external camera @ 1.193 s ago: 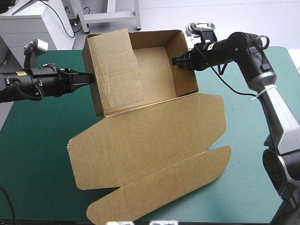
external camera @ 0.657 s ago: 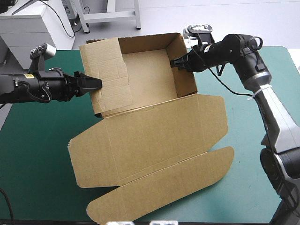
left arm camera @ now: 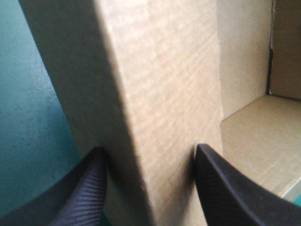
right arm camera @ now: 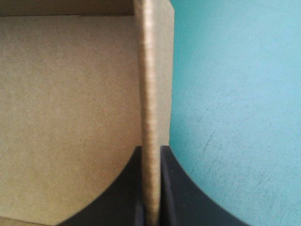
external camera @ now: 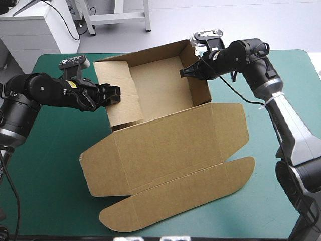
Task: Fold the box
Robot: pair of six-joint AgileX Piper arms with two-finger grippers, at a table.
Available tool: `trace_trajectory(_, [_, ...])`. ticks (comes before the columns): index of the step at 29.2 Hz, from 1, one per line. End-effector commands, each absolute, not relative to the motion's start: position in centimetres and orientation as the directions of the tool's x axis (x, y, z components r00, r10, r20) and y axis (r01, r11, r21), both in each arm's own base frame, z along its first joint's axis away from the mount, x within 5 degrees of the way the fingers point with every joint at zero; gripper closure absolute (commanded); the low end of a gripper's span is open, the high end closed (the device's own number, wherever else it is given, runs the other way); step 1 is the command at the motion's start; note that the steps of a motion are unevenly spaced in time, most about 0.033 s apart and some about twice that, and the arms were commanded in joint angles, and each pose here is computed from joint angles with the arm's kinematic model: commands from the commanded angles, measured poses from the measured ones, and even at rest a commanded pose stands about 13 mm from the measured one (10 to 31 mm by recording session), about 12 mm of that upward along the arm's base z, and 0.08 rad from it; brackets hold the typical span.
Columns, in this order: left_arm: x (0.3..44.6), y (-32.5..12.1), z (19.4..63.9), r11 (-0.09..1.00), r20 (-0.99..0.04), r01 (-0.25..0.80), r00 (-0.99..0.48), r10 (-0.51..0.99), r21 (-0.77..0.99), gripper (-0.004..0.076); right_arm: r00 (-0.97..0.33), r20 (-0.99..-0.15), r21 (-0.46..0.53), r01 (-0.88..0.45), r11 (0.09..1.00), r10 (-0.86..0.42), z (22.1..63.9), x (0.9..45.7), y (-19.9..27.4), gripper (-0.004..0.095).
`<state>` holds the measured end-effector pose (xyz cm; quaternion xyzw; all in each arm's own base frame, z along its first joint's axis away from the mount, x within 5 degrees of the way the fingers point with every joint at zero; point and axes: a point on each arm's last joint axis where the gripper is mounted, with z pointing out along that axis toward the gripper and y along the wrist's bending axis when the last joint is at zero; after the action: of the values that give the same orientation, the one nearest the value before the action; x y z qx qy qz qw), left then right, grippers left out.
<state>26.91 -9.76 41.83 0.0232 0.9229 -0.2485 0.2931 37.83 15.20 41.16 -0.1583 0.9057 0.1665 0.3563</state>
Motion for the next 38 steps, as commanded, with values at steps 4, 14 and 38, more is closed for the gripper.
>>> trace_trajectory(4, [27.1,-9.6,44.2,0.856,-0.668,0.186,-0.710,-0.222,-0.482,0.0615,-0.664,-0.745,0.312,-0.422,0.851,-0.056,44.6,35.8,15.7,0.0920])
trace_trajectory(14, [28.5,-11.5,43.5,0.902,-0.777,0.307,-0.627,-0.048,-0.304,0.0732,-0.710,-0.699,0.310,-0.414,0.856,-0.090,45.0,34.2,15.5,0.0921])
trace_trajectory(38, [33.7,-16.4,35.1,0.943,-0.440,0.285,-0.879,0.186,-0.170,0.0732,-0.855,-0.498,0.124,-0.231,0.965,-0.141,34.6,31.8,15.2,0.0922])
